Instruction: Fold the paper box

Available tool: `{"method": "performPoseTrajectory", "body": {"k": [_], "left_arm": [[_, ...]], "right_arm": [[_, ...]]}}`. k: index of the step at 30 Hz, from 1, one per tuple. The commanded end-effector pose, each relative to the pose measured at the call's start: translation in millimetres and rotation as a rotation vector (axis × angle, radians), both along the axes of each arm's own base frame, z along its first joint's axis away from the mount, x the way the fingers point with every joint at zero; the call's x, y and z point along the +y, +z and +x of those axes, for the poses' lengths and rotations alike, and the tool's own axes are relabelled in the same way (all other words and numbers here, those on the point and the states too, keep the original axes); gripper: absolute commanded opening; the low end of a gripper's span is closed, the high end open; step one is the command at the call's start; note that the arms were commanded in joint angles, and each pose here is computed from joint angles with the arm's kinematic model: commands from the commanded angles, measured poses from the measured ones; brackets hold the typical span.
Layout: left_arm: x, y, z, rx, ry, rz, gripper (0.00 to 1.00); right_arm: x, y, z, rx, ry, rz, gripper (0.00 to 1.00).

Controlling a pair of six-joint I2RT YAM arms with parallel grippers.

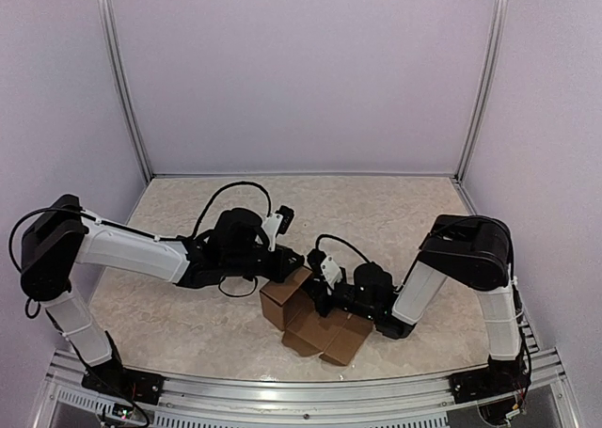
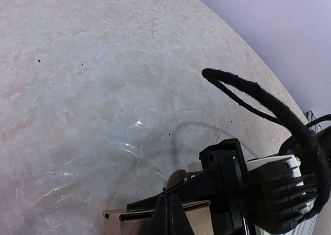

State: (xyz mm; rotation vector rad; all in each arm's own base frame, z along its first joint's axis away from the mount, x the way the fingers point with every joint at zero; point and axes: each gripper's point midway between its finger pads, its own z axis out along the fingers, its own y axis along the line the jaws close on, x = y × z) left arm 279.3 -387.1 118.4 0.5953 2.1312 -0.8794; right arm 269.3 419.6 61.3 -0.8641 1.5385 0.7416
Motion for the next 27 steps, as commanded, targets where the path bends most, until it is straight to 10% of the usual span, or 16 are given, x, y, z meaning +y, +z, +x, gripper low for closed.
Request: {"method": "performPoseTrajectory", "body": {"k": [1, 14, 27], "left_arm": [[3.7, -29.6, -6.8, 0.053, -0.001, 0.080, 0.00], [5.5, -30.2, -6.8, 0.064, -0.001, 0.081, 0.00], [8.5, -31.5, -10.3, 0.076, 0.000, 0.076, 0.00]], "right_arm": [[0.7, -4.4, -2.3, -0.017, 0.001, 0.005, 0.16], [10.0, 3.1, 15.0, -0.043, -0.054, 0.058, 0.25], [13.4, 4.3, 20.8, -0.046, -0.073, 0.090, 0.00]]}}
